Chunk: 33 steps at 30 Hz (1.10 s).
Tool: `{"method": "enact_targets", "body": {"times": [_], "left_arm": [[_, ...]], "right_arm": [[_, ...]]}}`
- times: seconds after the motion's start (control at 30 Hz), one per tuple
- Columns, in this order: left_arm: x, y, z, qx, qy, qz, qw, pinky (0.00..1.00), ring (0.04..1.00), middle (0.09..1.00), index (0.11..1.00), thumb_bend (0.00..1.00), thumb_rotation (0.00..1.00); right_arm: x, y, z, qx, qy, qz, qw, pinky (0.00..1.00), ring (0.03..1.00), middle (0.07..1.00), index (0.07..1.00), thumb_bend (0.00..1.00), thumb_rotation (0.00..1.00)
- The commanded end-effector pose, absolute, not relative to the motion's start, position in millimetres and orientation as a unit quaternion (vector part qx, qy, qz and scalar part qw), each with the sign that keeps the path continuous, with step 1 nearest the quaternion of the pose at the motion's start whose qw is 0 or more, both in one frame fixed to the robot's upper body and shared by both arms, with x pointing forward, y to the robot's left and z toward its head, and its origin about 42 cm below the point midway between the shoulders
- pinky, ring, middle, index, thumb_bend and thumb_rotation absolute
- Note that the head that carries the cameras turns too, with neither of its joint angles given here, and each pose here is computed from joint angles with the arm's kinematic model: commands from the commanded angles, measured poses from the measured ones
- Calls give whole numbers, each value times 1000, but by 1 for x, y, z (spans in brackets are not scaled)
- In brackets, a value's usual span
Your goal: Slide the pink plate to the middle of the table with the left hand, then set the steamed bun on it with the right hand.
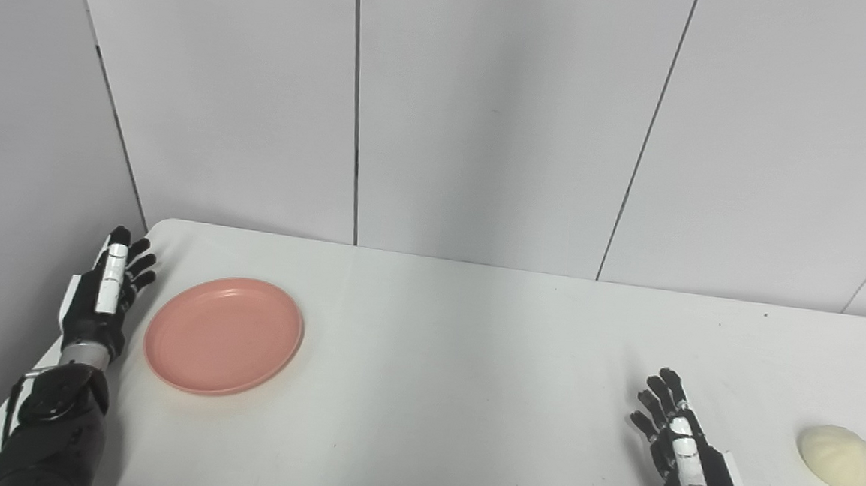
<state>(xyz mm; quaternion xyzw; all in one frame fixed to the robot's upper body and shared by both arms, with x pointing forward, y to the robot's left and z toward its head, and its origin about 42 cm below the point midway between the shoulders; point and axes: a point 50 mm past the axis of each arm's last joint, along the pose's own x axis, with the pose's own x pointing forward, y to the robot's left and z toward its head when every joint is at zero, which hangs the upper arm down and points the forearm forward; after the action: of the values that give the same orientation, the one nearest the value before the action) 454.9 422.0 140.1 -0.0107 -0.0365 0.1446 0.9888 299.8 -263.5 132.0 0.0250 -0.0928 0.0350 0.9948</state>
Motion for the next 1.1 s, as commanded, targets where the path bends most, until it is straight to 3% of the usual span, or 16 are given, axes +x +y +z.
{"method": "enact_targets", "body": {"times": [0.0, 0.17, 0.47, 1.07], "left_arm": [[462, 421, 158, -7, -71, 131, 989, 865, 885, 908, 1000, 856, 858], [458, 402, 147, -20, -77, 109, 991, 853, 870, 876, 1000, 848, 850], [450, 362, 138, -52, -70, 62, 994, 860, 890, 906, 1000, 832, 888], [452, 318, 138, -51, -50, -2, 997, 828, 898, 902, 1000, 846, 888]], "right_arm": [[292, -261, 121, 36, -74, 29, 996, 924, 947, 954, 965, 748, 878], [292, -261, 121, 31, -74, 29, 996, 927, 952, 957, 966, 753, 885], [292, -259, 125, 31, -75, 29, 996, 915, 945, 954, 966, 752, 884], [294, -255, 126, 33, -74, 33, 996, 919, 945, 955, 963, 749, 867]]}}
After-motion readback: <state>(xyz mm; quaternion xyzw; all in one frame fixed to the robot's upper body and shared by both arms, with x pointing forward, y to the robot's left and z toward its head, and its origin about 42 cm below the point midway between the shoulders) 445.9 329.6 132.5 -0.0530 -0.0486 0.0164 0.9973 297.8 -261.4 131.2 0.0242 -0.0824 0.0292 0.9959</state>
